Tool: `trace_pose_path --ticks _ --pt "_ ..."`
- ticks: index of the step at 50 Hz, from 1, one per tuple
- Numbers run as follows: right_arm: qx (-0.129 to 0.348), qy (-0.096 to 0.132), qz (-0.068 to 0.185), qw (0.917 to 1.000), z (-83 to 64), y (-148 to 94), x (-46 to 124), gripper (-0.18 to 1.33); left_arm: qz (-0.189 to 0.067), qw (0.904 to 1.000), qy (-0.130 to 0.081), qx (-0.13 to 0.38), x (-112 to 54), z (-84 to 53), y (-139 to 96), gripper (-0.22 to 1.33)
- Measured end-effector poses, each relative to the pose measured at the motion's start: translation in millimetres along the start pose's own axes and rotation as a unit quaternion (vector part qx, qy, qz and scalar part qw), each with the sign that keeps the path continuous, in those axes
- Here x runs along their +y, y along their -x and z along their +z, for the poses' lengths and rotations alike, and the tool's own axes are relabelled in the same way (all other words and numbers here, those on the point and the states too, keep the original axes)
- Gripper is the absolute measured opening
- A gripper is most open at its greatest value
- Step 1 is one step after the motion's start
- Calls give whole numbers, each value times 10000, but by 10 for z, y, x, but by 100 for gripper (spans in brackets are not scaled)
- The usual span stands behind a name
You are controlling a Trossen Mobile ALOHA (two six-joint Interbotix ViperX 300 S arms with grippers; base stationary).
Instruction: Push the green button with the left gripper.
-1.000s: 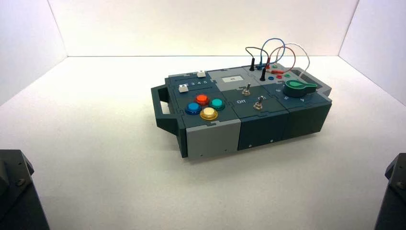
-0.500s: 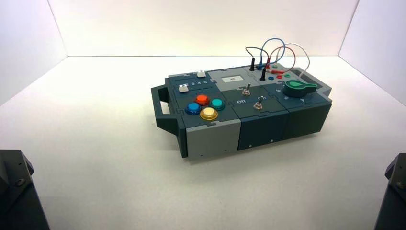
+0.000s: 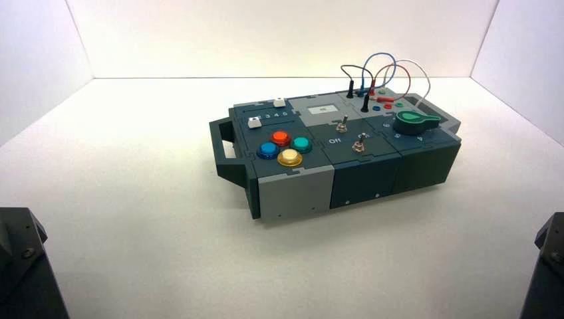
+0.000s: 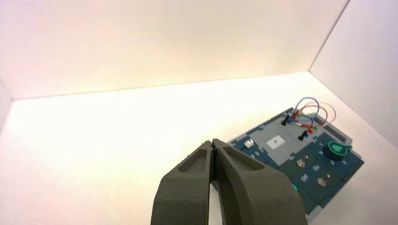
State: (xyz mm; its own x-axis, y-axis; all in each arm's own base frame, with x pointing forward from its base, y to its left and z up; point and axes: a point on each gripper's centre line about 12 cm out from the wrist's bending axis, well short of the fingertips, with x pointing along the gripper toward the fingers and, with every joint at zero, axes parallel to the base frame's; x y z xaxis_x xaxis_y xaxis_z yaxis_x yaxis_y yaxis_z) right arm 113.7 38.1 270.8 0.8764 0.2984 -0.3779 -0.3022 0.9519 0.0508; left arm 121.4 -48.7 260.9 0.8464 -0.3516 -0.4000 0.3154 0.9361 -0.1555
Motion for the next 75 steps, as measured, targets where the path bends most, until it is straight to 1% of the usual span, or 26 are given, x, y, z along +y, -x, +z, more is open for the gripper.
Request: trace_pose_path --ticks 7,12,15,16,18,22,23,29,30,32,34,36,38,39,44,45,46,49,50,51,52,53,54,57,65,75 --pt "-8 0 0 10000 1 3 0 -15 -207 9971 177 715 -67 -95 -242 -17" --pt "8 0 0 10000 -6 -3 0 -15 -433 9918 87 1203 -173 -133 -409 -17" --pt "8 -14 4 10000 -6 -3 1 -15 -498 9897 61 1342 -209 -141 -454 -17" --pt "0 0 0 10000 0 0 0 -15 -652 9843 -49 1639 -298 -180 -548 -17" --pt "0 0 0 10000 0 0 0 -15 -706 9825 -94 1720 -332 -179 -577 -17" --pt "0 -6 4 10000 0 0 1 -14 -910 9750 -260 2011 -488 -146 -709 -17" --pt "-1 -9 -3 10000 -5 0 -1 -15 -1008 9707 -356 2153 -568 -148 -769 -17" --pt "-8 0 0 10000 1 3 0 -15 -1164 9572 -576 2587 -791 -143 -1018 -17" --pt "-8 0 0 10000 -3 0 0 -15 -1164 9572 -576 2587 -791 -143 -1018 -17" --pt "-8 0 0 10000 1 3 0 -15 -1256 9489 -710 2806 -924 -163 -1139 -17" --pt "0 0 0 10000 0 0 0 -15 -1305 9455 -783 2879 -981 -176 -1178 -17" --pt "-8 0 0 10000 1 3 0 -15 -1390 9349 -951 3124 -1117 -234 -1290 -17" --pt "-8 0 0 10000 1 3 0 -15 -1408 9305 -1009 3228 -1162 -267 -1335 -17" --pt "-16 -3 -7 10000 3 3 -2 -15 -1440 9240 -1103 3366 -1226 -307 -1387 -17" --pt "-8 0 0 10000 -3 0 0 -15 -1533 9031 -1398 3760 -1409 -448 -1530 -17" --pt "-8 0 0 10000 -3 0 0 -15 -1540 9018 -1418 3780 -1421 -458 -1537 -17" --pt "-8 -3 -7 10000 1 3 -2 -14 -1573 8943 -1522 3903 -1481 -512 -1575 -17" --pt "-15 0 0 10000 3 3 0 -15 -1629 8809 -1703 4104 -1585 -599 -1628 -17" --pt "-8 0 0 10000 1 3 0 -15 -1637 8771 -1747 4163 -1608 -626 -1645 -17" --pt "-15 1 1 10000 2 5 0 -15 -1637 8771 -1747 4163 -1608 -626 -1645 -17" --pt "-23 7 -4 10000 3 5 -1 -15 -1657 8692 -1834 4283 -1663 -682 -1674 -17" --pt "-31 1 1 10000 4 8 0 -15 -1658 8683 -1842 4296 -1668 -688 -1676 -17" --pt "-23 4 -11 10000 -1 6 -3 -15 -1673 8624 -1909 4379 -1707 -722 -1702 -17" --pt "-38 2 1 10000 4 14 1 -15 -1673 8542 -1985 4506 -1753 -769 -1754 -17" --pt "-100 2 -4 9999 12 33 0 -15 -1634 8410 -2137 4694 -1793 -815 -1862 -17" --pt "-146 10 -7 9999 12 49 0 -15 -1597 8371 -2239 4728 -1802 -837 -1923 -17"
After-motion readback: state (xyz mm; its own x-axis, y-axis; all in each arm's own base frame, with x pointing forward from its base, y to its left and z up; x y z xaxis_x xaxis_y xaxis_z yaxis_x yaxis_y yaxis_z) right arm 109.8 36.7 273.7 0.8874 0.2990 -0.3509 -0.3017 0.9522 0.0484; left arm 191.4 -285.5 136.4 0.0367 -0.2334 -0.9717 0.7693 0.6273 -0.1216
